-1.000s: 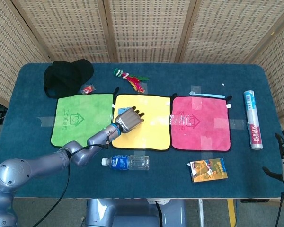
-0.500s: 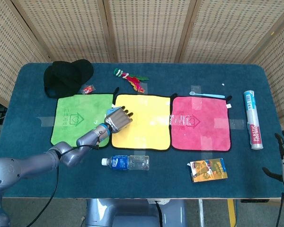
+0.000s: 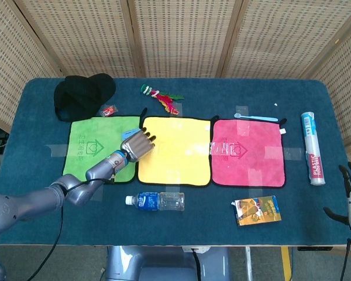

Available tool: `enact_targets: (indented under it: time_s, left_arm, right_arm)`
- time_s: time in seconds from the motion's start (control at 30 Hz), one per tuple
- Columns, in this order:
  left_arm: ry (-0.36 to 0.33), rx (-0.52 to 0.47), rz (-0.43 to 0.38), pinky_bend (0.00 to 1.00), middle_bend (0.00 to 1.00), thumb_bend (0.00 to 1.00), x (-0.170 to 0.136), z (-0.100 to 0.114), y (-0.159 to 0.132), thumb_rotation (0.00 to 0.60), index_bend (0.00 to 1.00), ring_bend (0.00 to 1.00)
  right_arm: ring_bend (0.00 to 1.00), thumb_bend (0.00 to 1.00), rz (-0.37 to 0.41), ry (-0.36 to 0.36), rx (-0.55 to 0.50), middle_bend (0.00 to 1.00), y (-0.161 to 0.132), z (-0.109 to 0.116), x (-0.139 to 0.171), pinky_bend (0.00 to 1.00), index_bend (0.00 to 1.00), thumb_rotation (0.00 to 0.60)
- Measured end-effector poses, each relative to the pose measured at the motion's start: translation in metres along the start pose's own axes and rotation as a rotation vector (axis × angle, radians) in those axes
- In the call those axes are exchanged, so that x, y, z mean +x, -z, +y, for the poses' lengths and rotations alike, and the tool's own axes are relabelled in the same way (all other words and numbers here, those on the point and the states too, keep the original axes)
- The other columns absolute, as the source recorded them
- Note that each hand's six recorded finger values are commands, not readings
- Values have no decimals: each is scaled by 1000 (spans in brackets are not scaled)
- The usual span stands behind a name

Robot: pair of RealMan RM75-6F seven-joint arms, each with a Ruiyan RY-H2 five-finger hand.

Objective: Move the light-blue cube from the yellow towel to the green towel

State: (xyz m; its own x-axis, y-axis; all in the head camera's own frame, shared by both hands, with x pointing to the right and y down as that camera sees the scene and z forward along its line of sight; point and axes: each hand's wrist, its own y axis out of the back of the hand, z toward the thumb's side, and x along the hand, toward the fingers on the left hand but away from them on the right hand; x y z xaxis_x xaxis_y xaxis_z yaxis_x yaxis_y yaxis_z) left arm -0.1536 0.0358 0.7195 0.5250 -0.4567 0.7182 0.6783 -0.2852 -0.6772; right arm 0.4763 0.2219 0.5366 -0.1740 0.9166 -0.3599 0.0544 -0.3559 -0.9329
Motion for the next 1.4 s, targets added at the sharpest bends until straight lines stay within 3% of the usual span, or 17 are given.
enact_targets:
  time_s: [0.5, 1.17, 1.33, 1.4]
  left_arm:
    - [33, -35, 70, 190, 182, 1000, -15, -22, 26, 600, 390, 229]
    - [99, -101, 170, 190, 182, 1000, -52, -68, 66, 600, 369, 229]
    - [80, -115, 180, 182, 162, 1000, -57, -66, 69, 600, 322, 215]
    - [70, -120, 176, 137, 77, 1000, -58, -64, 68, 600, 206, 125]
  right_arm:
    - [0, 0, 11, -3, -3, 0, -3, 0, 1, 0, 0, 600]
    - [0, 0, 42, -7, -3, 0, -13, -1, 4, 0, 0, 600]
    - [0, 0, 51, -6, -5, 0, -16, 0, 5, 0, 0, 600]
    - [0, 0, 53, -5, -6, 0, -17, 1, 5, 0, 0, 600]
